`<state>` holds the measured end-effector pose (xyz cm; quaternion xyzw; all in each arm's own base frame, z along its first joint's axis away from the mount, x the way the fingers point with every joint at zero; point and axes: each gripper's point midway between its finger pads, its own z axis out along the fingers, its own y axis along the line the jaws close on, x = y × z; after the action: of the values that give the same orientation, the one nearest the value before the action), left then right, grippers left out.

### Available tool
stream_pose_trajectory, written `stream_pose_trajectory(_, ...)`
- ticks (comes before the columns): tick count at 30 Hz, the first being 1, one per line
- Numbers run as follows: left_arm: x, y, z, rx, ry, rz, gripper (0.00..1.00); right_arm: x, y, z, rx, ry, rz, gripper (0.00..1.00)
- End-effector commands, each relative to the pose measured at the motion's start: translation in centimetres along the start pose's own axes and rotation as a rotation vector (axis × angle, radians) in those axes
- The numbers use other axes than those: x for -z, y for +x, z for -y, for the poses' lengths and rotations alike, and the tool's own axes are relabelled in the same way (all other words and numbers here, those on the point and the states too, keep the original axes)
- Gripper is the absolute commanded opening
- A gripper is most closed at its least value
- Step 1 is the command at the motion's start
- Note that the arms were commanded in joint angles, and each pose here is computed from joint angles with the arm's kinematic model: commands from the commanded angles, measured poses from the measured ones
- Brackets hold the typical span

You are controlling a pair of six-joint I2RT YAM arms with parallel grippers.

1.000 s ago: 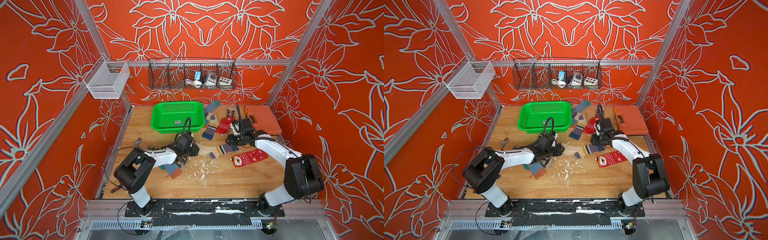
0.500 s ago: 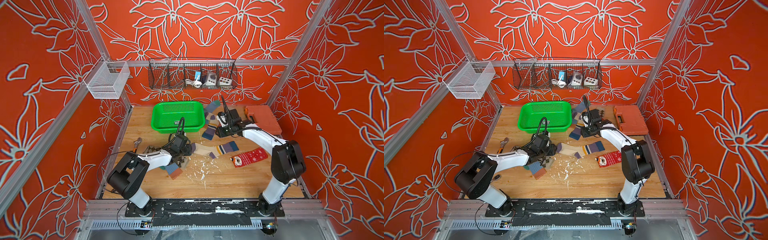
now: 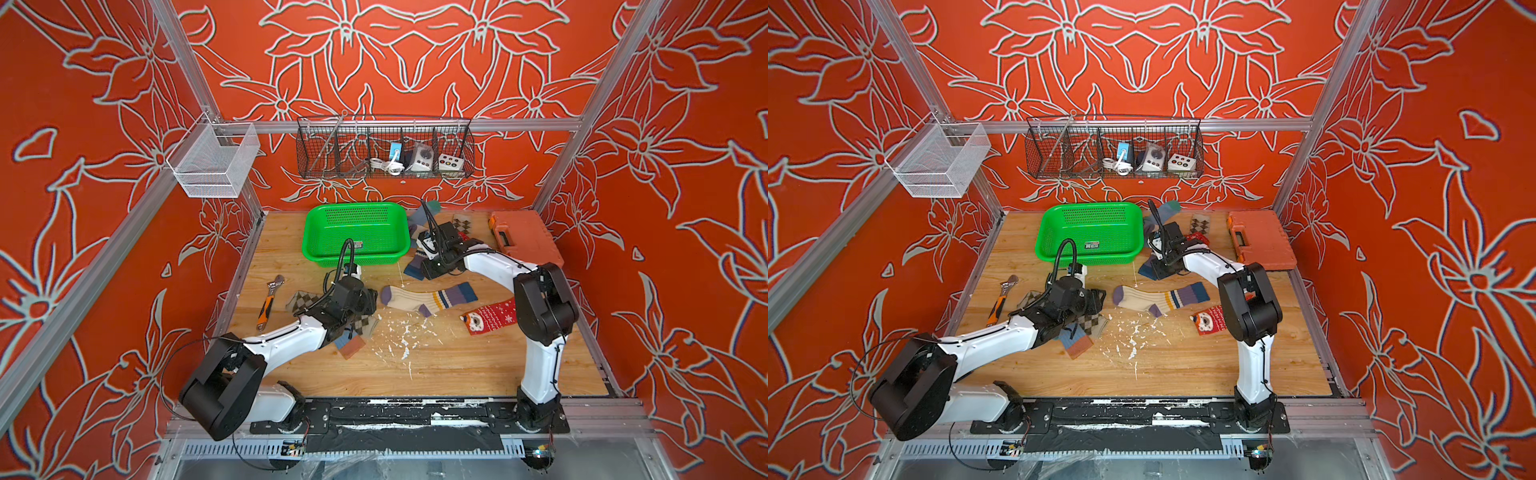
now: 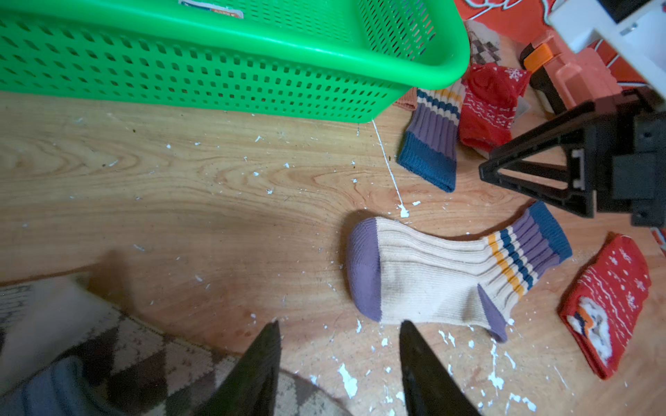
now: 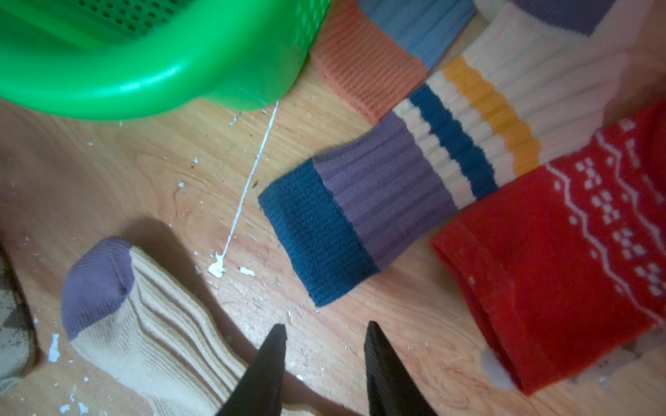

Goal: Place the socks together as a pair
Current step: Pick up the sock from the center of the board.

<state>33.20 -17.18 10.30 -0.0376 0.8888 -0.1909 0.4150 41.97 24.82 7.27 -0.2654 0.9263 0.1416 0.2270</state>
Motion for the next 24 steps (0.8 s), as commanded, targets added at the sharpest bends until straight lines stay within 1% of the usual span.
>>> stream_pose_trajectory(1, 0.5, -1.3, 0.3, 0.005, 0.008, 0.053, 0.54, -1.1, -0.6, 0.0, 0.034, 0.014, -0.015, 0.38)
stream_pose_trajectory(8, 0.5, -1.3, 0.2, -0.009, 0.003, 0.050, 0.55, -3.1, 0.2, 0.0, 0.022, 0.035, -0.071, 0.37)
stream_pose_trajectory(18, 0.5, -1.2, 0.0, -0.017, -0.007, 0.047, 0.54, -4.7, 2.2, 0.9, -0.028, 0.075, -0.143, 0.34)
stream_pose_trajectory(21, 0.6, -1.1, -0.1, -0.018, -0.010, 0.047, 0.55, -5.1, 2.8, 1.4, -0.036, 0.106, -0.166, 0.30)
stream_pose_trajectory(24, 0.7, -1.1, -0.2, -0.018, -0.011, 0.049, 0.54, -5.1, 3.2, 1.9, -0.044, 0.136, -0.181, 0.20)
